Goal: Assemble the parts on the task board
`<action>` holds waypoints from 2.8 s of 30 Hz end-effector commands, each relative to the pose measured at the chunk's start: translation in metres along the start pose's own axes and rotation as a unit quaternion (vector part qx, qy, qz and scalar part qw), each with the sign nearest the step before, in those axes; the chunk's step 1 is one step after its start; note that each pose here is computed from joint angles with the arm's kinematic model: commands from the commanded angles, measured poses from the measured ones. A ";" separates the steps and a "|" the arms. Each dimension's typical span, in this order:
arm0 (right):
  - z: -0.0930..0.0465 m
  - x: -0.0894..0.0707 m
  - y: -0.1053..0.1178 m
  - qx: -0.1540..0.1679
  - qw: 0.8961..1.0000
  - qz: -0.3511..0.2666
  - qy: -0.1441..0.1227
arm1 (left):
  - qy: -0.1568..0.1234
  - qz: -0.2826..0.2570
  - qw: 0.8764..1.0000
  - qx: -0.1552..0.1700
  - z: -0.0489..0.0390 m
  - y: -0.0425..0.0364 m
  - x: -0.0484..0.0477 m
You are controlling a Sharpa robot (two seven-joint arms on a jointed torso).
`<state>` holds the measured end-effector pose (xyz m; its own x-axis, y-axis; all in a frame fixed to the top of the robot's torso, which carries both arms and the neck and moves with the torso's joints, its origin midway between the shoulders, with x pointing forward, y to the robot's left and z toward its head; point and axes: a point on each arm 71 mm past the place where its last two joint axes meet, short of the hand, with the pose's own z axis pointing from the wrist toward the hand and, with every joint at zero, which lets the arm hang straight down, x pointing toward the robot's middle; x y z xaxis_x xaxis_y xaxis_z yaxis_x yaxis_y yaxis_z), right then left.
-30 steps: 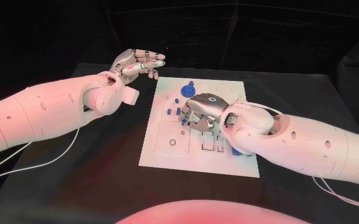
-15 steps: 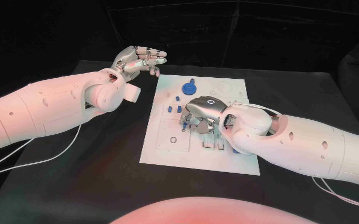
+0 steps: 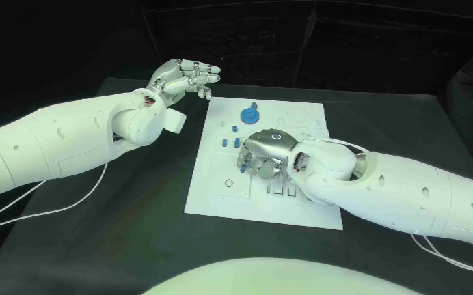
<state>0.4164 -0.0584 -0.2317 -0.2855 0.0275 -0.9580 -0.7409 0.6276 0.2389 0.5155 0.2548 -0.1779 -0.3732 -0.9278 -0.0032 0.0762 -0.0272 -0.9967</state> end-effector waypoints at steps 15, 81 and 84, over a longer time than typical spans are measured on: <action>0.003 0.005 0.000 0.001 1.000 -0.011 0.009 | 0.005 -0.005 1.000 0.002 0.0006 -0.0012 0.0001; -0.063 -0.053 -0.080 0.132 0.991 -0.004 0.009 | 0.027 -0.015 0.999 -0.021 -0.0002 0.0016 0.0017; -0.062 -0.051 -0.081 0.135 0.991 -0.006 0.016 | 0.027 -0.015 0.999 -0.021 -0.0003 0.0016 0.0015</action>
<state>0.4535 -0.1592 -0.1894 -0.2822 0.0490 -0.9581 -0.5540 0.8070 0.2045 0.5148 0.2550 -0.1809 -0.4114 -0.9114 0.0143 0.0265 -0.0276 -0.9993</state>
